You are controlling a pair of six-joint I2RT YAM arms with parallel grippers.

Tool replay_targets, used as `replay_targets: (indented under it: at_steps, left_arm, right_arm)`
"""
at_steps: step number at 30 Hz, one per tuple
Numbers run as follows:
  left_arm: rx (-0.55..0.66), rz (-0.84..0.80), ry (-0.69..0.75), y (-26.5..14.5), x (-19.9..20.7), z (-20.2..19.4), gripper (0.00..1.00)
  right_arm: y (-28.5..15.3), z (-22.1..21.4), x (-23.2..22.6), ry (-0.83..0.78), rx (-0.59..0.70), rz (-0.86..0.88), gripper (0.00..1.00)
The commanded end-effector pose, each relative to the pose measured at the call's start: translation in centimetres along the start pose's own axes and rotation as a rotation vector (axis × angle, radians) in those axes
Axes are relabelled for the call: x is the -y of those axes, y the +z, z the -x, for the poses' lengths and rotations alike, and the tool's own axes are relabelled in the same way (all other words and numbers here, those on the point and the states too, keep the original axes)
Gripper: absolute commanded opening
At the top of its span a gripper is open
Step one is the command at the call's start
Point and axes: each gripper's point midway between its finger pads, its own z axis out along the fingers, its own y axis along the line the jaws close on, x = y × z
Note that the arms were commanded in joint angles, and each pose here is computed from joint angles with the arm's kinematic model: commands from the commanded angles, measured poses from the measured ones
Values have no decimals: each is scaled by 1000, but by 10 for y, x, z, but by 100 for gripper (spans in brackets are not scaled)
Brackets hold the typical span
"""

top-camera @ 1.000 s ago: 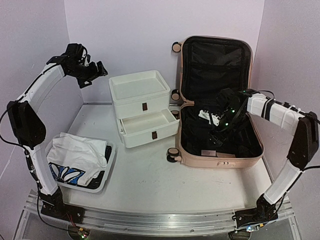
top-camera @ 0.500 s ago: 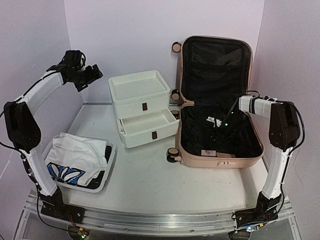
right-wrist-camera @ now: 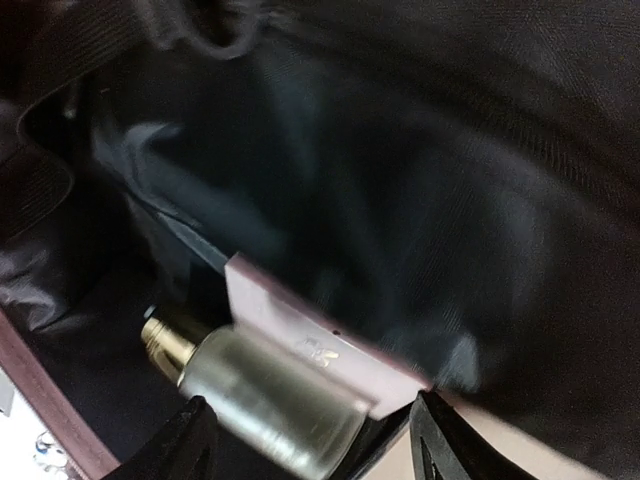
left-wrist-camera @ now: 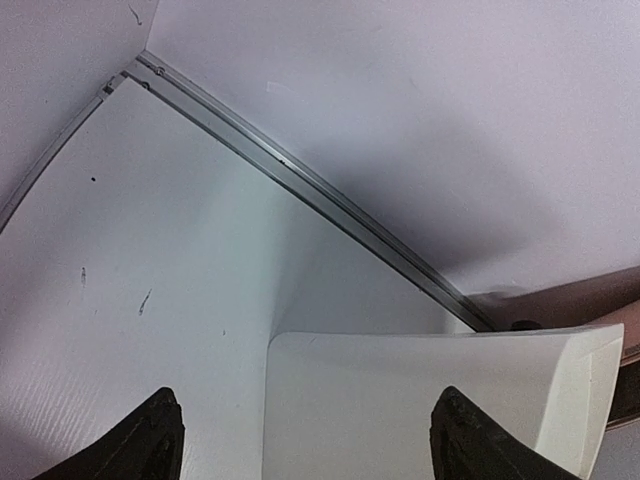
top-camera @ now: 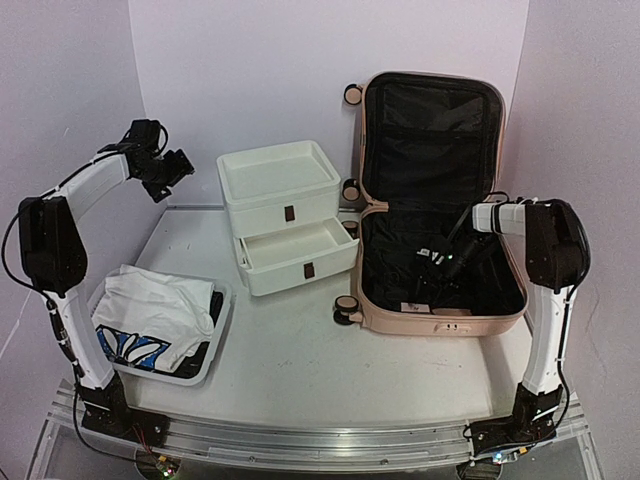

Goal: Open, take out, and arrange the luggage

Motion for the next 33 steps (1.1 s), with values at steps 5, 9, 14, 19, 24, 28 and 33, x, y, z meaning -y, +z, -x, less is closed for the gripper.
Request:
replay_targets:
  at_steps: [5,9,14,19,24,28,33]
  left_arm:
    - [-16,-31,-17,10,11,5,85]
    - [-21,-31,-22,15,11,5,85]
    - [-26,-29,-19,15,10,4,85]
    - [-40,-22,-25,15,7,-2,85]
    - [-58,-20,-35,18,4,-6,84]
    - [-67,-23,-34,18,4,-9,84]
    - [-90,-24,-32,21,2,-15,84]
  right_arm:
    - [4,10,15,-8,18,-62,73]
    - [8,12,12,-14,10,-36,73]
    - [2,7,12,-54,16,-96,73]
    - [-33,12,23,-49,93,-287,75]
    - [-45,8,6,-98,79,-417,74]
    - [-56,3,10,-22,84,-604,78]
    - [-74,-12,29,107,-66,-910,80]
